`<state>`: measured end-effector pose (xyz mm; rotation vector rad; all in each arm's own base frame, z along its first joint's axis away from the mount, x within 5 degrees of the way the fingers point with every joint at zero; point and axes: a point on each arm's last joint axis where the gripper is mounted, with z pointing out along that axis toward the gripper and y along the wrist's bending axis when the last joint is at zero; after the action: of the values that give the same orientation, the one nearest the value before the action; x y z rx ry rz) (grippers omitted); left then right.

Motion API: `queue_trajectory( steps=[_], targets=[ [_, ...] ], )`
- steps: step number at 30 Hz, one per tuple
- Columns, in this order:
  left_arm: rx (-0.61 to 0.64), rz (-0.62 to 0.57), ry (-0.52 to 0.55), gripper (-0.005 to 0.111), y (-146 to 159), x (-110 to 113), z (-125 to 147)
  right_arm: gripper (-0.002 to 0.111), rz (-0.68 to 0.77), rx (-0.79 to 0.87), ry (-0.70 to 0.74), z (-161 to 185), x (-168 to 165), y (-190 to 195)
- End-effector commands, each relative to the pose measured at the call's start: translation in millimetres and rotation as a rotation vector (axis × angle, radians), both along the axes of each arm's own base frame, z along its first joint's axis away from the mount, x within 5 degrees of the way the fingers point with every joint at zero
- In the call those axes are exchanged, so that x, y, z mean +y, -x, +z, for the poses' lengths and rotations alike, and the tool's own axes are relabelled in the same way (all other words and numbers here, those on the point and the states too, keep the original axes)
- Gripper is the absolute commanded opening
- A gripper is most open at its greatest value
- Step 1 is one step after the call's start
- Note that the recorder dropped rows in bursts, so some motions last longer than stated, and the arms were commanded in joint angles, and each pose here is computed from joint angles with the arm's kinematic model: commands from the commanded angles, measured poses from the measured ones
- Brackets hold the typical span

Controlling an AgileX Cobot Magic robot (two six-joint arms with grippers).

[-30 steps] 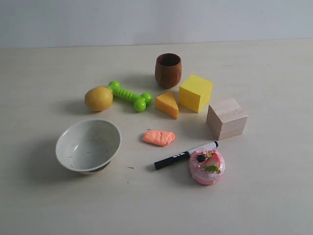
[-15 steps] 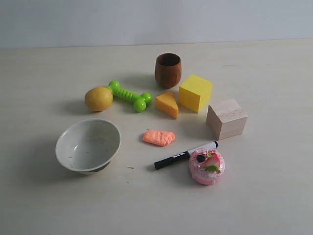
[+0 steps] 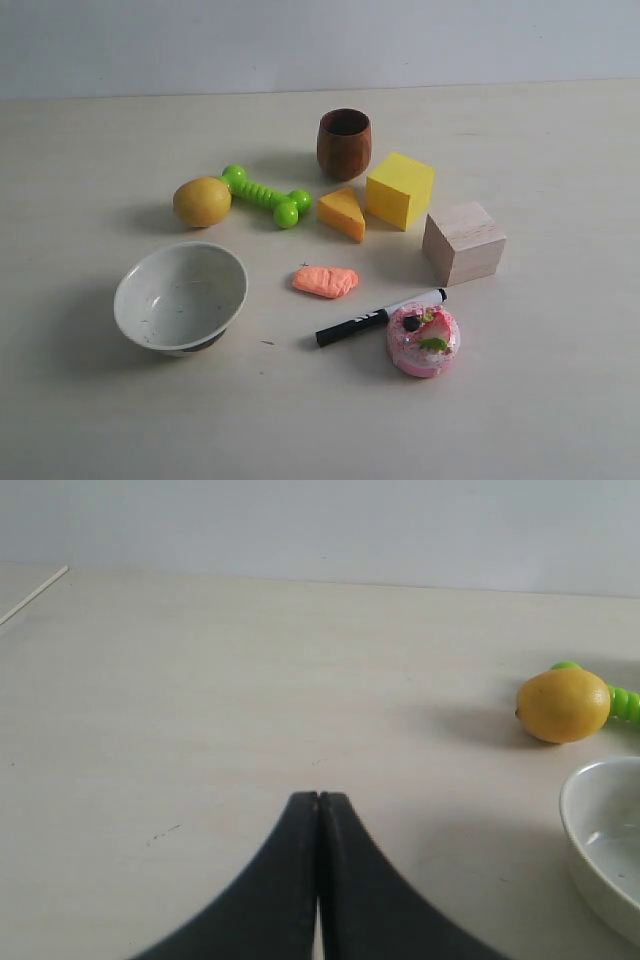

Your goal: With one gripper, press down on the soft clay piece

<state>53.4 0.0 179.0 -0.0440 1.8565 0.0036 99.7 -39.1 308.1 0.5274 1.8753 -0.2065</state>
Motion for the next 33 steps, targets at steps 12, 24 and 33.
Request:
queue_trajectory(
  steps=[12,24,33],
  targets=[
    [-0.019,0.002,0.001,0.000,0,0,2,0.000,0.079,-0.159,-0.010,-20,11,17],
    [-0.019,0.002,0.001,0.000,0,0,2,0.000,0.240,-0.214,0.065,-37,25,25],
    [-0.019,0.002,0.001,0.000,0,0,2,0.000,0.241,-0.239,0.065,-81,28,41]
  ],
)
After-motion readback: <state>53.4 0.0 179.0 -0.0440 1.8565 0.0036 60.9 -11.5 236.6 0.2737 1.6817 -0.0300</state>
